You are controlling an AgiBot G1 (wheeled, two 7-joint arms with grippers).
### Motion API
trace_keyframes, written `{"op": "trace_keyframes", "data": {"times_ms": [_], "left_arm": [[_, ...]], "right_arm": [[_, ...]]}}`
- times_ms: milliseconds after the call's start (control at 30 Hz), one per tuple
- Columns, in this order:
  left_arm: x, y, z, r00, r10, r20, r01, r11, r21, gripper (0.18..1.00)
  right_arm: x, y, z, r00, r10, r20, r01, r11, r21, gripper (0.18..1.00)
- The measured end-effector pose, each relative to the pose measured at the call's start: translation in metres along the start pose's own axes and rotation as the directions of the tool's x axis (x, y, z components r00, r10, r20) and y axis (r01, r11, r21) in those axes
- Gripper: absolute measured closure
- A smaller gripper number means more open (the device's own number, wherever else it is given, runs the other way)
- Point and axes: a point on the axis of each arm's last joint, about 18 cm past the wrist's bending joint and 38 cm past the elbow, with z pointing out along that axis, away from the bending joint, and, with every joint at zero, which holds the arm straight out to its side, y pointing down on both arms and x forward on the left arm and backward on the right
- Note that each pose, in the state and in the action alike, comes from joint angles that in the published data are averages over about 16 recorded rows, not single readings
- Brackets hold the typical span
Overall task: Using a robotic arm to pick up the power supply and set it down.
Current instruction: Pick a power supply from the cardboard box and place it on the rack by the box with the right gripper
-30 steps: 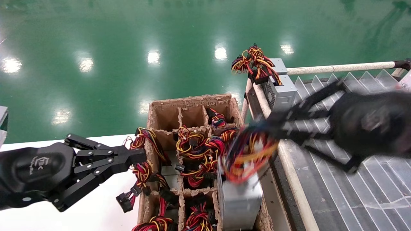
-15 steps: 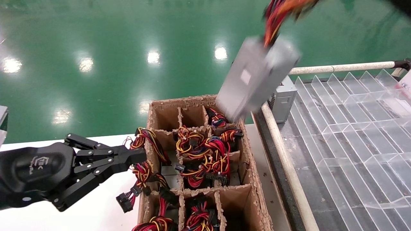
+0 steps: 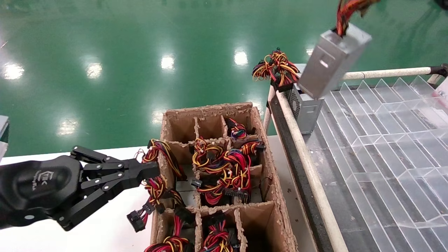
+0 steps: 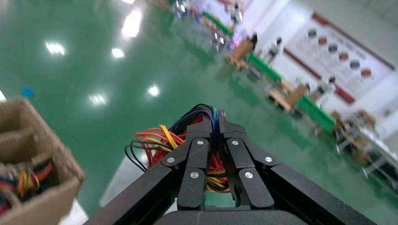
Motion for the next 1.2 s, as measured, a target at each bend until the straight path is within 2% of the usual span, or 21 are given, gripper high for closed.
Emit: {"op": "trace_keyframes", "data": {"times_ms": [300,600,1200], "left_arm": [[0.000,0.000,0.000,1.000,0.000,0.000,0.000,1.000,0.000,0.993],[0.000,0.000,0.000,1.000,0.000,0.000,0.000,1.000,0.000,0.993],[0.000,0.000,0.000,1.000,0.000,0.000,0.000,1.000,0.000,0.993]], "right_arm": [[-0.003,0.038,-0.006,0.997,0.073,-0.030,-0.076,0.989,-0.126,0.979],[-0.015,0.068,0.002,0.991,0.128,-0.036,-0.133,0.974,-0.182,0.979],[-0.028,0.094,0.035,0.988,0.145,-0.050,-0.153,0.960,-0.233,0.980]]}}
